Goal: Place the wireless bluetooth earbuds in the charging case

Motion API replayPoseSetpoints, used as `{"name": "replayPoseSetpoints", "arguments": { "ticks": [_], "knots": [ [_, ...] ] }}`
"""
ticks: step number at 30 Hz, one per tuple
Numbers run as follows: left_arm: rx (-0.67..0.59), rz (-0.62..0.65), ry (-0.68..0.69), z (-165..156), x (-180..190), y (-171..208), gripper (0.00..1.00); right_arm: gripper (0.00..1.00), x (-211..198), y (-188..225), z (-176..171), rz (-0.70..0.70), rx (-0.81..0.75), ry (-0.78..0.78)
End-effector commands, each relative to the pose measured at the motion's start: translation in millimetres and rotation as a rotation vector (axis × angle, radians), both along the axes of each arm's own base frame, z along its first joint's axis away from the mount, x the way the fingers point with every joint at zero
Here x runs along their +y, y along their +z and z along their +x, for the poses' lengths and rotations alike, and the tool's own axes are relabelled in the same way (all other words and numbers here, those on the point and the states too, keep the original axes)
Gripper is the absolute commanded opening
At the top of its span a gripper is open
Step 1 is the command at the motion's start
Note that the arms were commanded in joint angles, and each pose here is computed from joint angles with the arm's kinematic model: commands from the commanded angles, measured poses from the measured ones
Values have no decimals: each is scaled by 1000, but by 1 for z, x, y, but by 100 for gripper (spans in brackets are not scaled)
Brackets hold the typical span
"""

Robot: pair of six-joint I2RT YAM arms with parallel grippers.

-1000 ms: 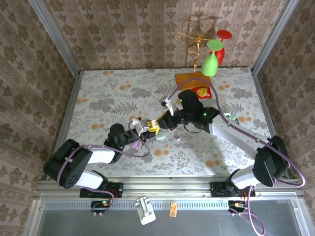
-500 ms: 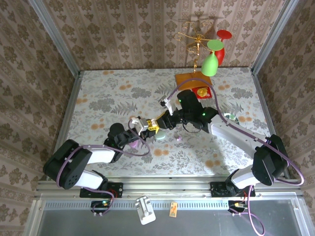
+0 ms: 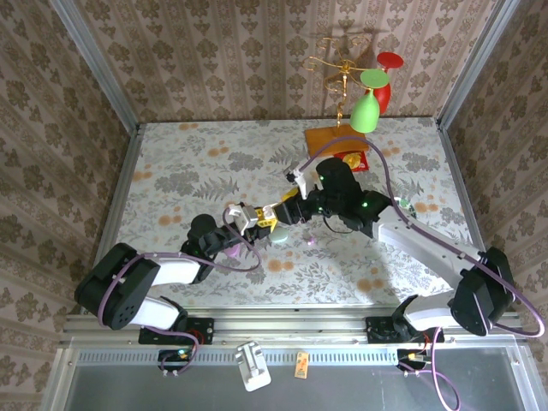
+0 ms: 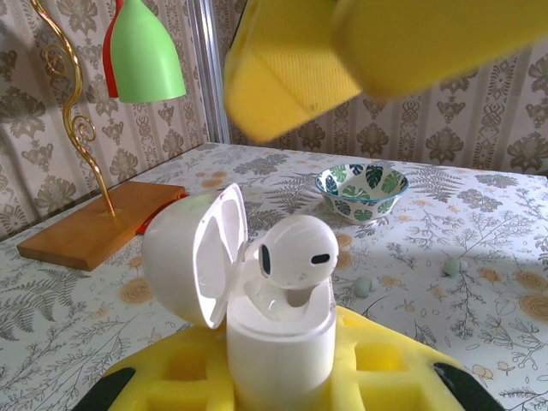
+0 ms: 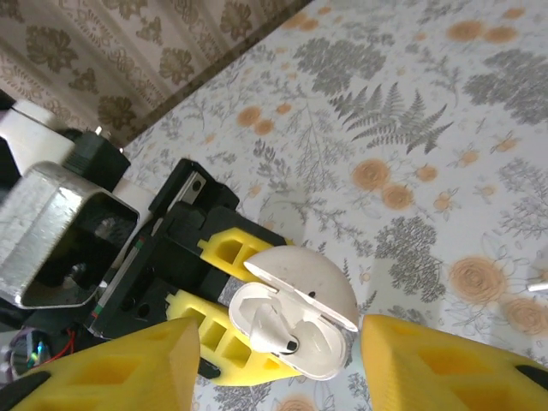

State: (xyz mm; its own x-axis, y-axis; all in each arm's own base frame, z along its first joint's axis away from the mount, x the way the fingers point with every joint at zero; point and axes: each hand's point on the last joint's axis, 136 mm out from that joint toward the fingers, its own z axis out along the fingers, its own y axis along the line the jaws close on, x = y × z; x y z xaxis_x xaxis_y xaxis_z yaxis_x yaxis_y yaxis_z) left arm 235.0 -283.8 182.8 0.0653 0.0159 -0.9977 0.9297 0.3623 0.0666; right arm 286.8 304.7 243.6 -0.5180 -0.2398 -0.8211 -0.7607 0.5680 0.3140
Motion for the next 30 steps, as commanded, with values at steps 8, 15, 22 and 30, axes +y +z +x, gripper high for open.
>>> {"name": "replayPoseSetpoints", "arguments": {
  "ticks": [8,15,22,30],
  "knots": [
    [-71,-39,-24,-4,-3,22,0,85,1,-16,7,-142,-13,-72],
    [-71,-43,-15,-5,-1,24,0,84,-1,-27,16,-179,3,-119],
    [-75,-45,-7,-4,0,26,0,83,-12,-33,17,-219,0,-152],
    [-67,-51,9,-2,2,27,0,83,-21,-36,15,-247,-7,-162]
  ]
}}
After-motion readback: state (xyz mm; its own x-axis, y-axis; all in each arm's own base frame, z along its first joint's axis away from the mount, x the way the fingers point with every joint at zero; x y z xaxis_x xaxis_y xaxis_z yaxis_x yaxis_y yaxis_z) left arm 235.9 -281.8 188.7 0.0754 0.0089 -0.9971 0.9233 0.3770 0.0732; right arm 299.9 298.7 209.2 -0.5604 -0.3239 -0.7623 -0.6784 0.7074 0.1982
